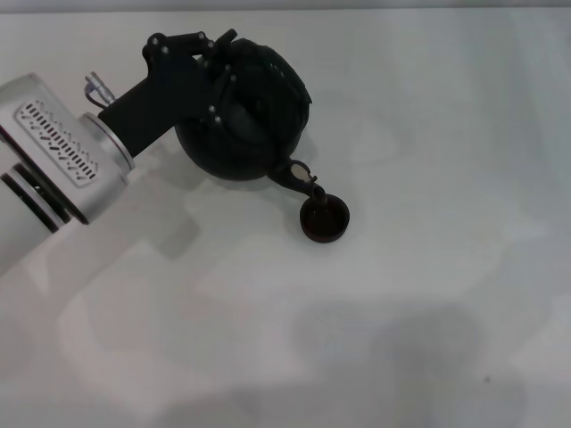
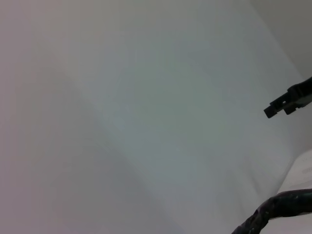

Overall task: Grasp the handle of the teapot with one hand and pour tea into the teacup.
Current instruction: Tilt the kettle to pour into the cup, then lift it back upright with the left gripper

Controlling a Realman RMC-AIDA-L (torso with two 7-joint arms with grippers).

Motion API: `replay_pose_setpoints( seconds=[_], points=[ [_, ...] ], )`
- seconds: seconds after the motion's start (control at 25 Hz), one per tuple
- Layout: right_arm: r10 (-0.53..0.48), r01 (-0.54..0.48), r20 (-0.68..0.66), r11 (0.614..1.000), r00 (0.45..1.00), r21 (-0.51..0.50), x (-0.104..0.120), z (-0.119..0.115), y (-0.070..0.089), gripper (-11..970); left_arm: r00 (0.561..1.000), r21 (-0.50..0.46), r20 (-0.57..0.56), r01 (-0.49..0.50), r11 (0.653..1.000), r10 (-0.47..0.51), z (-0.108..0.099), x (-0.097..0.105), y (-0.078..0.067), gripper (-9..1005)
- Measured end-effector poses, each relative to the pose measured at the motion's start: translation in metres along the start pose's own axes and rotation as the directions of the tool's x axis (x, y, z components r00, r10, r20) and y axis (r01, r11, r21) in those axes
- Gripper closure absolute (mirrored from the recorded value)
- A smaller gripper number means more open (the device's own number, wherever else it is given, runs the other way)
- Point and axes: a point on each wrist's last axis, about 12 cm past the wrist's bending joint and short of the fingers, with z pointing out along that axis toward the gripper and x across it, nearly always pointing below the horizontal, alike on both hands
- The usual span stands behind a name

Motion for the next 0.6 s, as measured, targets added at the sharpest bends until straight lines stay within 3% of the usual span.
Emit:
replay_pose_setpoints(
  seconds=[0.6],
  points=[
    [0.001, -0.001, -0.001, 1.000, 1.000, 0.001, 0.0004, -0.0001, -0.0001, 117, 0.995, 0.016, 0.020, -0.098, 0.995, 0.098, 0.0034, -0.0036, -0.0041, 897]
  ],
)
